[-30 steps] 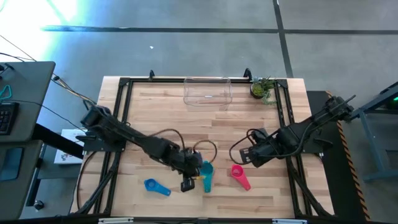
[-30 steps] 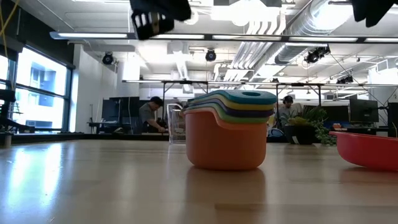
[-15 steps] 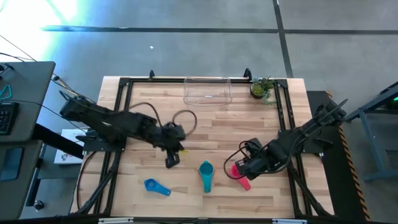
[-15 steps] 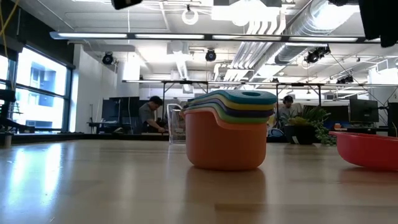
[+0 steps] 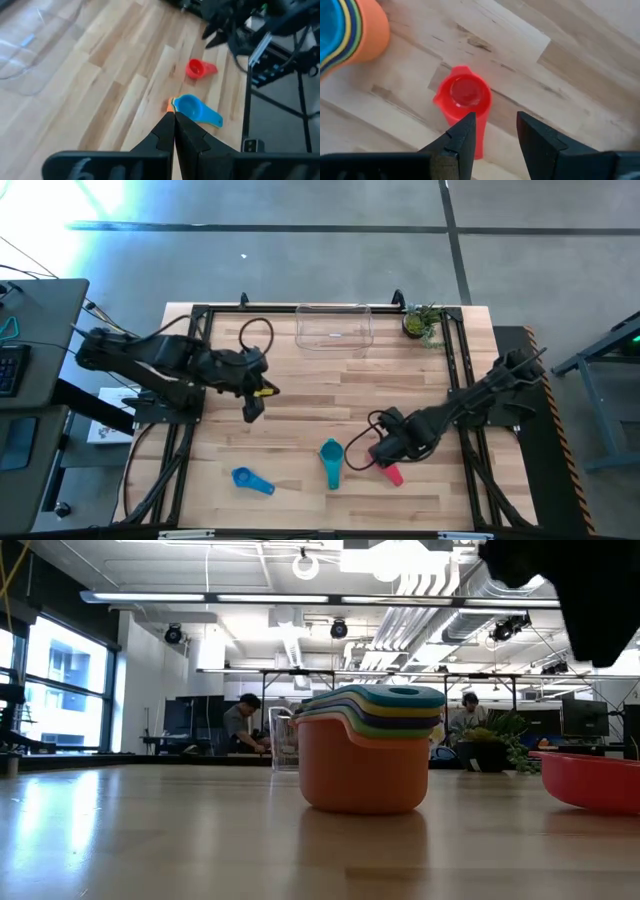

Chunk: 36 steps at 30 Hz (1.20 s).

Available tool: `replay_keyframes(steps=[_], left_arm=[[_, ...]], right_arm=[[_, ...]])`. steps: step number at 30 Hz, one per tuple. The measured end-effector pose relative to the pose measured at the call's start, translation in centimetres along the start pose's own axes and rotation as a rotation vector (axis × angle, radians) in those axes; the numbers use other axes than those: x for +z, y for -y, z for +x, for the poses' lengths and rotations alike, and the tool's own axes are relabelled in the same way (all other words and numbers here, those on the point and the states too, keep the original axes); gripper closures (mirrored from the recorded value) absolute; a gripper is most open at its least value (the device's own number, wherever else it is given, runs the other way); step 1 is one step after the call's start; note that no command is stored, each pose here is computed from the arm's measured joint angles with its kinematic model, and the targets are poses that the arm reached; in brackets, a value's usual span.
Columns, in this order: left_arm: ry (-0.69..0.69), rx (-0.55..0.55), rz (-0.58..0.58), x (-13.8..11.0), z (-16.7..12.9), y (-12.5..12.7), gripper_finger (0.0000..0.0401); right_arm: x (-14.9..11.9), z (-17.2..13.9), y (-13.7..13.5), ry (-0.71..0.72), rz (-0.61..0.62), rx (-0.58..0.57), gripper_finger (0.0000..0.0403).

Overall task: Nest measuring cups in basket
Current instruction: Stack the red measuring cup on top of the light blue measuring cup

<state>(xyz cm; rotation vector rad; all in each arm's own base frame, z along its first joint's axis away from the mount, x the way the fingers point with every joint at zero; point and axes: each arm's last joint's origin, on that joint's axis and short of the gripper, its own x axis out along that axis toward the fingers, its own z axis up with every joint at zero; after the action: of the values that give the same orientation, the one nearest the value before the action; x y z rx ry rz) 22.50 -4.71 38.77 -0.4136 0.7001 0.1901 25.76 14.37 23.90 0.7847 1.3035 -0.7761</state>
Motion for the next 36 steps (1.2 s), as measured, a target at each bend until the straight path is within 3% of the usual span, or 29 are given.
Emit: replay_keyframes(steps=[9,36], left_arm=[[0.023,0.050,-0.017,0.2,-0.7,-0.9,0.0398],[0.041,0.105,-0.054,0.8,-0.5,-2.1,0.0398]], right_arm=[[0.7,4.0,2.1,-0.065,0.003,0.100,0.0269],[0.3,7.1,3.1,-0.069,-0.001,0.170,0.0270]])
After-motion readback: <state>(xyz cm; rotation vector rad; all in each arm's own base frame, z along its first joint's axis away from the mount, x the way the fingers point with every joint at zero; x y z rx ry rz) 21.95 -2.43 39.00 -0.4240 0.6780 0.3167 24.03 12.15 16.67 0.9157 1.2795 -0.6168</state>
